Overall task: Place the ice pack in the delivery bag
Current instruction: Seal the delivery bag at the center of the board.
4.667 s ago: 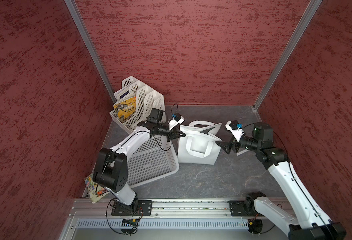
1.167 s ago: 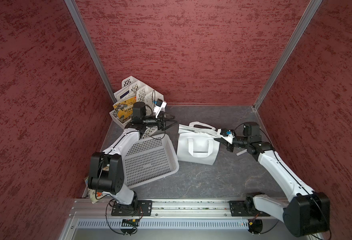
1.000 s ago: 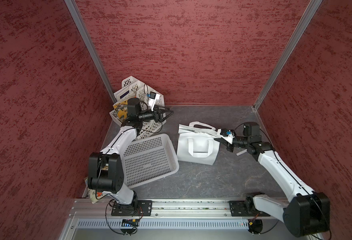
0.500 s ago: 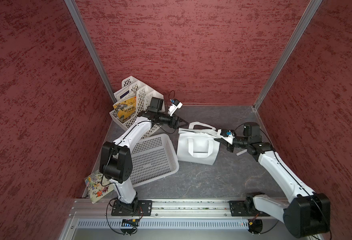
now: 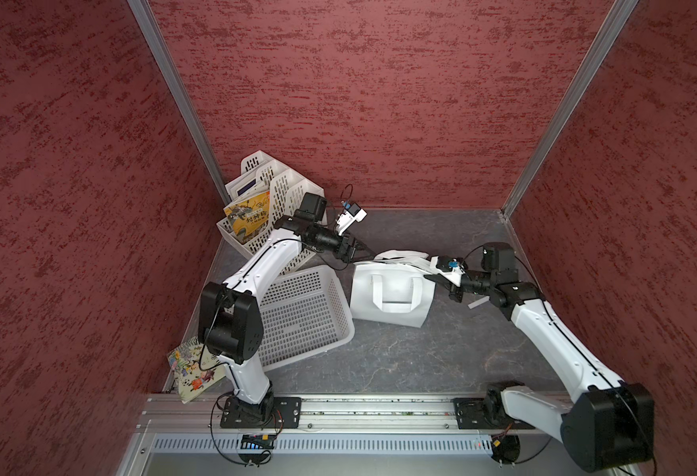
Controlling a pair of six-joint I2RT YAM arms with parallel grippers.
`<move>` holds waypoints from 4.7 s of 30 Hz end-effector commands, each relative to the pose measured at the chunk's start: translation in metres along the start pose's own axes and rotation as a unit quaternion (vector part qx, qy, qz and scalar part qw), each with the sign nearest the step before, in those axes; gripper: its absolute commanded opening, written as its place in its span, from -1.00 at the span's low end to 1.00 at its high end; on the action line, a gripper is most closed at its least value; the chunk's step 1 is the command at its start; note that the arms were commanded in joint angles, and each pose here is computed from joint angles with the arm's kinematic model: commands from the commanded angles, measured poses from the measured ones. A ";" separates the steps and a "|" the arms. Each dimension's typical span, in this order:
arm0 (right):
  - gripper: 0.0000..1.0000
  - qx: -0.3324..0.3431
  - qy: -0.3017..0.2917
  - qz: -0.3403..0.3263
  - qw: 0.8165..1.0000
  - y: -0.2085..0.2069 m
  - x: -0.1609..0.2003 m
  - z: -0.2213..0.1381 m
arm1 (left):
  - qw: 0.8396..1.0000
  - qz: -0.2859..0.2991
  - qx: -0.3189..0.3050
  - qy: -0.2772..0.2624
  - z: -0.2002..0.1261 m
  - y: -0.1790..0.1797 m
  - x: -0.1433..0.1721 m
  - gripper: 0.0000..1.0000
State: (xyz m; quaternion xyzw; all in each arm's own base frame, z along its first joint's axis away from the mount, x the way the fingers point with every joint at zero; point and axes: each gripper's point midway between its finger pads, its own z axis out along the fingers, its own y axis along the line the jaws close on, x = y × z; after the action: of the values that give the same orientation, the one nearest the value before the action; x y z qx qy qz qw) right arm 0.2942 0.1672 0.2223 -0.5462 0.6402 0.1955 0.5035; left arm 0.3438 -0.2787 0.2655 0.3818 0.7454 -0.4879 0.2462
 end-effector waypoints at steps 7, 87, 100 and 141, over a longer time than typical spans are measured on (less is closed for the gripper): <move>-1.00 -0.007 0.010 0.010 1.000 0.004 0.008 0.001 | 0.996 0.025 -0.026 0.078 0.021 0.000 0.015 0.69; 0.87 0.020 -0.032 0.259 0.965 -0.008 -0.119 -0.056 | 0.996 0.070 -0.058 0.003 0.020 0.004 0.004 -1.00; 0.80 -0.028 0.220 0.151 0.963 -0.024 -0.066 0.044 | 0.992 0.108 -0.060 0.003 0.016 -0.012 0.017 -1.00; 0.15 -0.046 0.251 0.199 0.946 -0.004 -0.009 0.012 | 0.990 0.136 -0.015 -0.029 -0.004 -0.018 0.021 -1.00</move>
State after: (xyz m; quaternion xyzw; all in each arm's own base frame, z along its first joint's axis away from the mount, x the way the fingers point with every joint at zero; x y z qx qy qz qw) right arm 0.3080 0.1815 0.2317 -0.4593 0.8299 0.1714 0.2663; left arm 0.3193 -0.2771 0.2463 0.4502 0.7067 -0.4462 0.3141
